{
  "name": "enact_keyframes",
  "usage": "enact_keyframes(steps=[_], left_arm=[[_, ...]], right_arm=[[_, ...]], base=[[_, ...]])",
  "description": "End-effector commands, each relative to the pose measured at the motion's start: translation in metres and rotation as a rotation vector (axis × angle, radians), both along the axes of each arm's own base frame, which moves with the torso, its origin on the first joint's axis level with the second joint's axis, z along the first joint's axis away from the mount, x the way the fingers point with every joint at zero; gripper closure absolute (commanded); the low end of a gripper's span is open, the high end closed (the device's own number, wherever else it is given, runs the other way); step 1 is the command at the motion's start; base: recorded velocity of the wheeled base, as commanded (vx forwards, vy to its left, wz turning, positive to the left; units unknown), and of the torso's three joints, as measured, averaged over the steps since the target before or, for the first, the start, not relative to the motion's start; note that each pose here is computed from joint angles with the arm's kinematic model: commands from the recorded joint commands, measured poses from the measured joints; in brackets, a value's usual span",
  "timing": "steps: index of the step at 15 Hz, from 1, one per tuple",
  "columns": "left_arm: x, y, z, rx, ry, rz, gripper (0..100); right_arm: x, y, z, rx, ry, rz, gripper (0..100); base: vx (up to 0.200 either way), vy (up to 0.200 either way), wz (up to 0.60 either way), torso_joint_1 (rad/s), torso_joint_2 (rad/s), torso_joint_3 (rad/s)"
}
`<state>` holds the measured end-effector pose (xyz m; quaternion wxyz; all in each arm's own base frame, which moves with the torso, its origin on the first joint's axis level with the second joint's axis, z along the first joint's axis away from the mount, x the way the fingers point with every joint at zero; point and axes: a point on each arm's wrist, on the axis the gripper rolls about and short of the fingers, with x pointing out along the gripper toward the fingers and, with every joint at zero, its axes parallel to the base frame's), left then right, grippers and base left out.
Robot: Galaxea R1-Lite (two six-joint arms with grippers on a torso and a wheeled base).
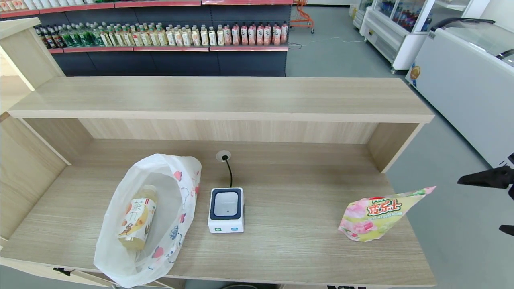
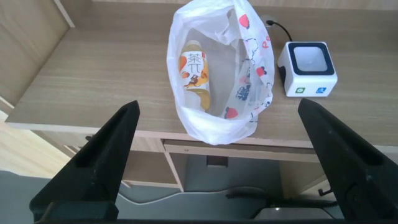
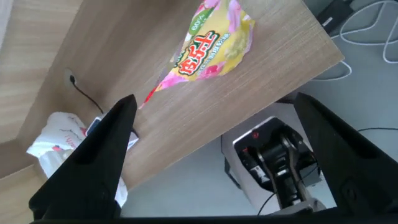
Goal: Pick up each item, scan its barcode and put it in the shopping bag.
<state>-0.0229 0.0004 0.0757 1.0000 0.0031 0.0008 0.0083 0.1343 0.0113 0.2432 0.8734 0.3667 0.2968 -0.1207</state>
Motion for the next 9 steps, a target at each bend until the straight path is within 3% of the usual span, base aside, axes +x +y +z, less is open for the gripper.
enact_keyframes(steps=[1, 5, 9], left_arm=[[0.000, 0.000, 0.000, 0.000, 0.000, 0.000, 0], [0.000, 0.000, 0.000, 0.000, 0.000, 0.000, 0], [0.000, 0.000, 0.000, 0.000, 0.000, 0.000, 0]], right_arm=[[0.011, -0.002, -0.016, -0.021, 0.105, -0.038, 0], [0.034, 0.000, -0.036, -0.016, 0.201, -0.062, 0], [0.084, 0.006, -0.070, -0.036, 0.185, -0.040, 0]], base=[[0.000, 0.000, 0.00, 0.000, 0.00, 0.000], [0.000, 0.000, 0.00, 0.000, 0.00, 0.000], [0.000, 0.000, 0.00, 0.000, 0.00, 0.000]])
